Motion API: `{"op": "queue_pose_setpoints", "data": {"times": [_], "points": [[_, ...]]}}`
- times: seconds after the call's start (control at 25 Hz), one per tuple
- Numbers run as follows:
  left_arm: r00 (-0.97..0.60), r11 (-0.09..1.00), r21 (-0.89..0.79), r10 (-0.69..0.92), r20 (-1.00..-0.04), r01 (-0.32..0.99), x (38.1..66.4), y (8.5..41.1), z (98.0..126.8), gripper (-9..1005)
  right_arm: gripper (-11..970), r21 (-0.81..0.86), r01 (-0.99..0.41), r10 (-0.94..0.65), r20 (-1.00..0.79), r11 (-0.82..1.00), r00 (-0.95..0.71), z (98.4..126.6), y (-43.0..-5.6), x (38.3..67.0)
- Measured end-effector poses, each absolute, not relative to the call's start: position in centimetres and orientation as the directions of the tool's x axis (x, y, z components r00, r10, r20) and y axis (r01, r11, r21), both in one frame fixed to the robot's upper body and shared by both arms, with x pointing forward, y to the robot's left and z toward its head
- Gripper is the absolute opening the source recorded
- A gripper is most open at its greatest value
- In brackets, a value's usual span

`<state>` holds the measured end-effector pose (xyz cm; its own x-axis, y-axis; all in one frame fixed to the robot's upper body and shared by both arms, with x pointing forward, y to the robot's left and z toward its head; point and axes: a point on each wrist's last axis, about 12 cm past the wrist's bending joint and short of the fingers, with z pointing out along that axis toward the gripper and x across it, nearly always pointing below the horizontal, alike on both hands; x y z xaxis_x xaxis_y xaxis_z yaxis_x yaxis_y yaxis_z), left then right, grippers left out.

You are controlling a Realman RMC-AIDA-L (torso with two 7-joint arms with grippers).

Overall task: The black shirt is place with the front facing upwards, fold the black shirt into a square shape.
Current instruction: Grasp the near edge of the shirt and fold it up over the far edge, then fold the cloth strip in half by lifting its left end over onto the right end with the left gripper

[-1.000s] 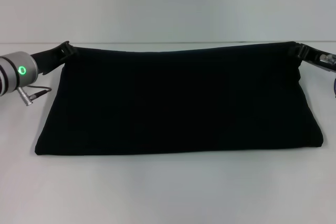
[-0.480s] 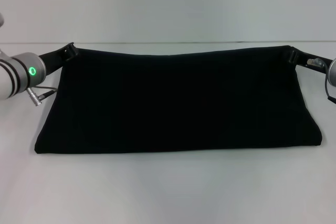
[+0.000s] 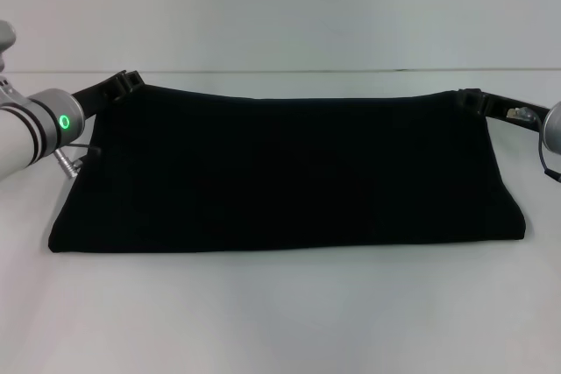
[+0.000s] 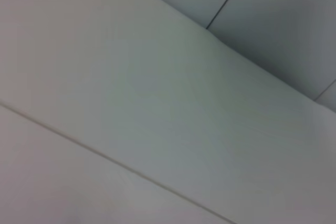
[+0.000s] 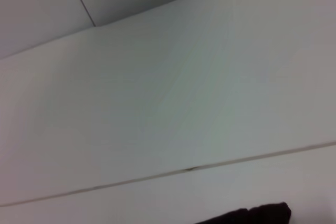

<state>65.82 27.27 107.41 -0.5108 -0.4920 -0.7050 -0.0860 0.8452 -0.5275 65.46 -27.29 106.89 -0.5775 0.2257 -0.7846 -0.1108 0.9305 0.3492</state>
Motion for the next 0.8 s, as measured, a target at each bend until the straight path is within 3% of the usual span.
{"op": "queue_pose_setpoints", "data": {"times": [0.16, 0.24, 0.36, 0.68, 0.8], "points": [[-0.515, 0.839, -0.536, -0.502, -0.695, -0.094, 65.4, 27.5, 107.0, 364, 403, 0.375, -0.105, 0.25, -0.775, 0.921, -0.58, 106.6, -27.6, 65.0], [-0.514, 0.832, -0.545, -0.514, -0.687, -0.103, 65.2, 28.0, 106.8, 457, 432, 0.418, -0.103, 0.289, -0.766, 0.903, -0.574, 106.4, -27.9, 64.5], [-0.511, 0.828, -0.547, -0.525, -0.68, -0.122, 64.8, 28.6, 106.4, 474, 476, 0.472, -0.129, 0.335, -0.767, 0.872, -0.547, 106.3, -28.4, 63.6], [-0.471, 0.808, -0.561, -0.571, -0.672, -0.178, 64.0, 30.8, 106.1, 536, 484, 0.521, -0.218, 0.379, -0.797, 0.825, -0.471, 105.8, -29.7, 61.1], [-0.467, 0.762, -0.637, -0.608, -0.643, -0.116, 63.4, 32.0, 106.6, 561, 538, 0.487, -0.324, 0.33, -0.838, 0.811, -0.434, 105.9, -29.6, 59.9]]}}
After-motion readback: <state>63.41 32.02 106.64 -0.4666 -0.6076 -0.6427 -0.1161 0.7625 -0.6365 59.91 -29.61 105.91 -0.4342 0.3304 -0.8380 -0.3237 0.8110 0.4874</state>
